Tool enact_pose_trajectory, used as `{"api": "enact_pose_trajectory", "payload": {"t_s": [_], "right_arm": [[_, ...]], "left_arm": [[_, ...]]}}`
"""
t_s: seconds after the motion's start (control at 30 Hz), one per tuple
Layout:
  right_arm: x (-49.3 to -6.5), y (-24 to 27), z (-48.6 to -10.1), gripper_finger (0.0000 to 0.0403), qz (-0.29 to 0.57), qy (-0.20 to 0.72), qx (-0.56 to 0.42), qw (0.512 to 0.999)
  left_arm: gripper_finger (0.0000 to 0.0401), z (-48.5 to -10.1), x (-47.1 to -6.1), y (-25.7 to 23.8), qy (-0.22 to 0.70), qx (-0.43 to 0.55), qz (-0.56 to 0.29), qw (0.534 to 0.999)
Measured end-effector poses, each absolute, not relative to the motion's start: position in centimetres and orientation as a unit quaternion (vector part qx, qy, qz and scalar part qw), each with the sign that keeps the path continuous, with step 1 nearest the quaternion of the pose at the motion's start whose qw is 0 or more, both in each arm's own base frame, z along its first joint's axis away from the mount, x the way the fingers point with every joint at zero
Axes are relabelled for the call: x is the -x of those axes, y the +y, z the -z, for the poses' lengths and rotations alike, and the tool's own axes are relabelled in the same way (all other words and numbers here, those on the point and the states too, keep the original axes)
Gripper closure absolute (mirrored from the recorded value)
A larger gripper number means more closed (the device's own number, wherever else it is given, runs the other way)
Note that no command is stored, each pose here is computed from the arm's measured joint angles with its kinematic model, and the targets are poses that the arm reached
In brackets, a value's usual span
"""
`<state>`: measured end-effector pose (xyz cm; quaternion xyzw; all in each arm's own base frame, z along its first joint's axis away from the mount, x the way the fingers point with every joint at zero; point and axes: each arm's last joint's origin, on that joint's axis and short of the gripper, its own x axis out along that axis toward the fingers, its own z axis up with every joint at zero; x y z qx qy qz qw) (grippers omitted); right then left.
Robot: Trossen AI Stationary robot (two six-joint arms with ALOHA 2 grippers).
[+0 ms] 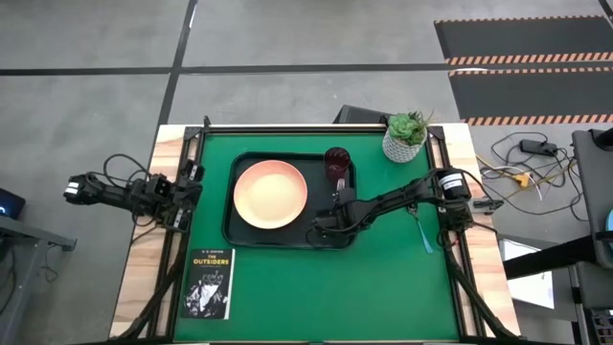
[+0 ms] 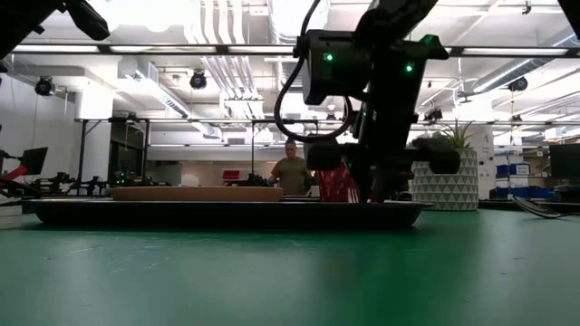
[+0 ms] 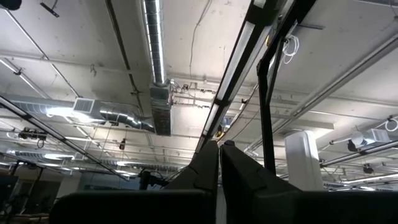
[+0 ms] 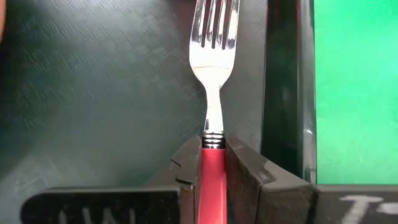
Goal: Pick and place plate/cup/fork/spoon on tray
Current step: Put the red fork on the right of the black tray
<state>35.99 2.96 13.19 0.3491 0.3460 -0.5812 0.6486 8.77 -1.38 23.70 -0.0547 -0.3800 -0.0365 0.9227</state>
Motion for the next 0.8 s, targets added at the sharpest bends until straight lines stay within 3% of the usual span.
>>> {"api": "enact_pose_trajectory", "payload": {"t_s": [0.23,0.8], "right_arm": [[-36.1,3.0,-12.4,0.0337,0.585,0.353,-0.337,0.647],[-35.2,2.9,-13.7,0.0241,0.583,0.383,-0.312,0.645]], "left_arm": [[0.0401,-23.7,-8.8,-1.4,-0.379,0.054,0.037,0.923],[0.0401,-23.7,-8.8,-1.4,-0.379,0.054,0.036,0.923]]}}
